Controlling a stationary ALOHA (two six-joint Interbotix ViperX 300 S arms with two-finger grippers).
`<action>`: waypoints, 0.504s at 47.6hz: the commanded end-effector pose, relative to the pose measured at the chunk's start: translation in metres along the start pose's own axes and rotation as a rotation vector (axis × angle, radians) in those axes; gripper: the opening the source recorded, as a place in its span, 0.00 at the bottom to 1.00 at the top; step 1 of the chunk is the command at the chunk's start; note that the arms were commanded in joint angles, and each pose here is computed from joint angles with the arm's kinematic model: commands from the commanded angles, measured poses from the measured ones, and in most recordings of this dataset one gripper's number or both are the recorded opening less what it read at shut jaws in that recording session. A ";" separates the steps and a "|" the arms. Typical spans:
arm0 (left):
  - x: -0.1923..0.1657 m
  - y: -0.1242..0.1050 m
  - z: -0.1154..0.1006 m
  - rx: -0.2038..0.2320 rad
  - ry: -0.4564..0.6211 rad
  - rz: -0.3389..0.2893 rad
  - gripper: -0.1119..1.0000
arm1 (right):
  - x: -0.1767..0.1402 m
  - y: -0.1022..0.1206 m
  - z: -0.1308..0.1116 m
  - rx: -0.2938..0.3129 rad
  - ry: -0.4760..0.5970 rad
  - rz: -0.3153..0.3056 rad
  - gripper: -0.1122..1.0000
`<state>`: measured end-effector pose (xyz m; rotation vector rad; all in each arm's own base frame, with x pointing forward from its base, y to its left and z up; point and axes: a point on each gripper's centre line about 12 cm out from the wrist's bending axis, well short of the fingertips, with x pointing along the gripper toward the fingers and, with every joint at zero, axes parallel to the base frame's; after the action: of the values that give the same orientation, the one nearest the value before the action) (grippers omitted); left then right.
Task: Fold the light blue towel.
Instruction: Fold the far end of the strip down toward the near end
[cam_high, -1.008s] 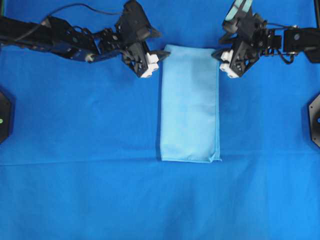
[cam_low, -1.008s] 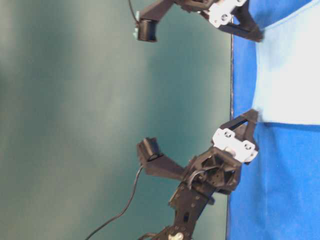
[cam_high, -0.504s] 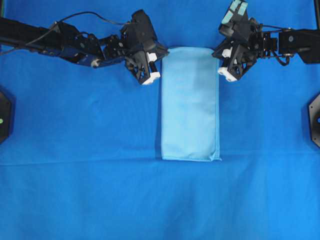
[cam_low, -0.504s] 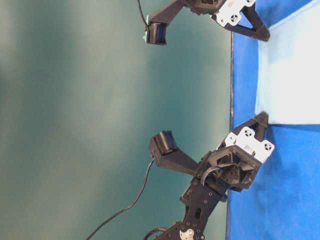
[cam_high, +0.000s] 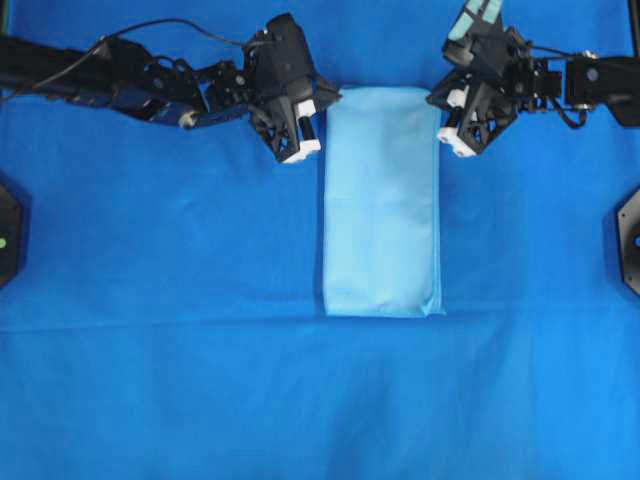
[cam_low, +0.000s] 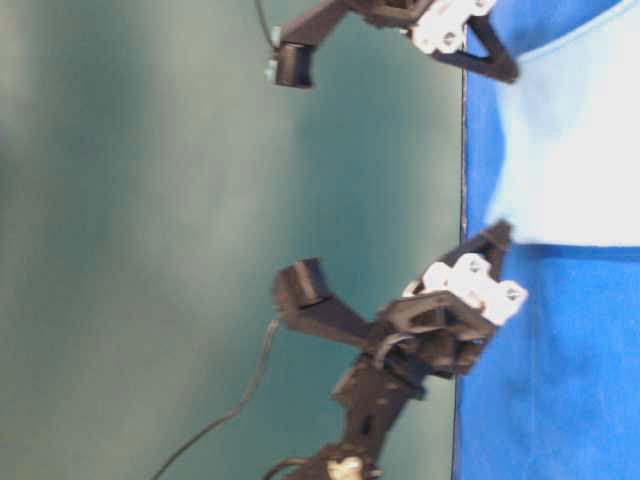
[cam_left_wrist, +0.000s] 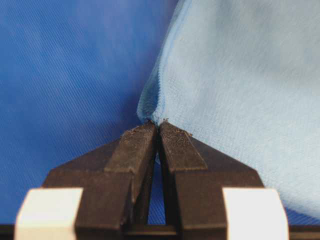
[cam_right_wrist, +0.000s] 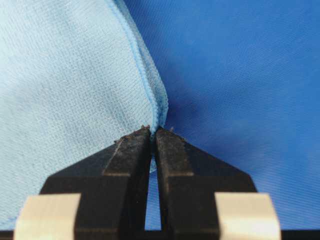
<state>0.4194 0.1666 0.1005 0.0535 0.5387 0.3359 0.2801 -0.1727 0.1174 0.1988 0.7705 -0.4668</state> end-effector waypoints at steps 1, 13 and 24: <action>-0.016 0.003 0.030 0.015 -0.067 0.006 0.11 | -0.017 0.002 0.017 -0.009 -0.060 -0.009 0.13; -0.035 -0.007 0.039 0.067 -0.092 -0.010 0.11 | -0.040 0.016 0.023 -0.038 -0.092 -0.007 0.13; -0.045 -0.043 0.043 0.118 -0.111 -0.083 0.11 | -0.052 0.038 0.016 -0.041 -0.088 0.037 0.13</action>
<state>0.4138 0.1301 0.1326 0.1402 0.5059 0.2520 0.2738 -0.1369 0.1553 0.1538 0.7202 -0.4404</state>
